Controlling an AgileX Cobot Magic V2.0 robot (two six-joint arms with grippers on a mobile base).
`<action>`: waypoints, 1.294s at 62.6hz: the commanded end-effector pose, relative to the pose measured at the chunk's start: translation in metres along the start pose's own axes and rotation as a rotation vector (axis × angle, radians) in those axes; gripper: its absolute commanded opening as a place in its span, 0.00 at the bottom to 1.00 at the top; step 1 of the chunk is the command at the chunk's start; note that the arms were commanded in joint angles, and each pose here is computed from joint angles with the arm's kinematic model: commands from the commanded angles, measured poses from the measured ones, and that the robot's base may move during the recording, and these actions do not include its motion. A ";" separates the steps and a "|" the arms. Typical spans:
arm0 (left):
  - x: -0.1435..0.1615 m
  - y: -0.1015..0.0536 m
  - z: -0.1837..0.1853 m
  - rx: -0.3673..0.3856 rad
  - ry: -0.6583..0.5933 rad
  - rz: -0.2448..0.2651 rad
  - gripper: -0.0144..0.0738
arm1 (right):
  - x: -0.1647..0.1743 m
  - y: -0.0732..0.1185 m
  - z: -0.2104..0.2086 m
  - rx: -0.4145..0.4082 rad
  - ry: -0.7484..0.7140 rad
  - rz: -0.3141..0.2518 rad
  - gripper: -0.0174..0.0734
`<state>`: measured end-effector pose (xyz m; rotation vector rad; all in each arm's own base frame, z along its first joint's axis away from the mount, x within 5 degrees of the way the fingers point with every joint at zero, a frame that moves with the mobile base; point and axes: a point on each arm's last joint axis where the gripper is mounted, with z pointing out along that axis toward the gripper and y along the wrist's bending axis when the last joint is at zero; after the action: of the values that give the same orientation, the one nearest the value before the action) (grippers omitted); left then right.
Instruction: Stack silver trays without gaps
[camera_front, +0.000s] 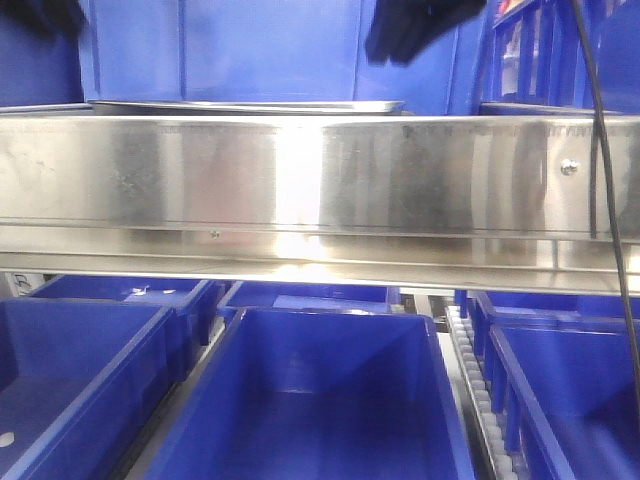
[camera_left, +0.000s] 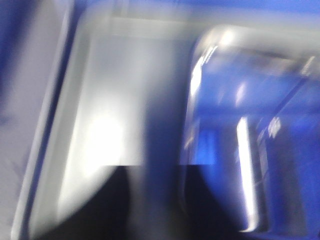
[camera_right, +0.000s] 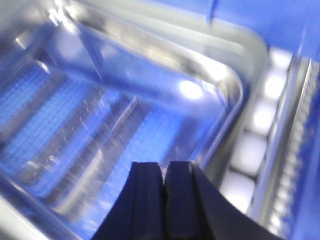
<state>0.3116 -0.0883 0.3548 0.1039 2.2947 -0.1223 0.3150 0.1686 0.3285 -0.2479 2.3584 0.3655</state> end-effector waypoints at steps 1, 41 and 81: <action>-0.012 0.000 -0.027 0.032 -0.127 0.015 0.17 | -0.011 0.003 -0.020 -0.024 -0.115 -0.028 0.10; 0.082 -0.001 -0.140 0.252 -0.678 0.196 0.17 | 0.015 -0.009 -0.140 -0.054 -0.574 -0.196 0.09; 0.180 0.018 -0.134 0.303 -0.835 0.237 0.17 | 0.046 -0.015 -0.137 -0.096 -0.647 -0.224 0.09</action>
<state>0.0969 -0.0475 0.3056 0.3905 1.4369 -0.3166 0.2005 0.1065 0.3847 -0.3581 1.7057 0.3863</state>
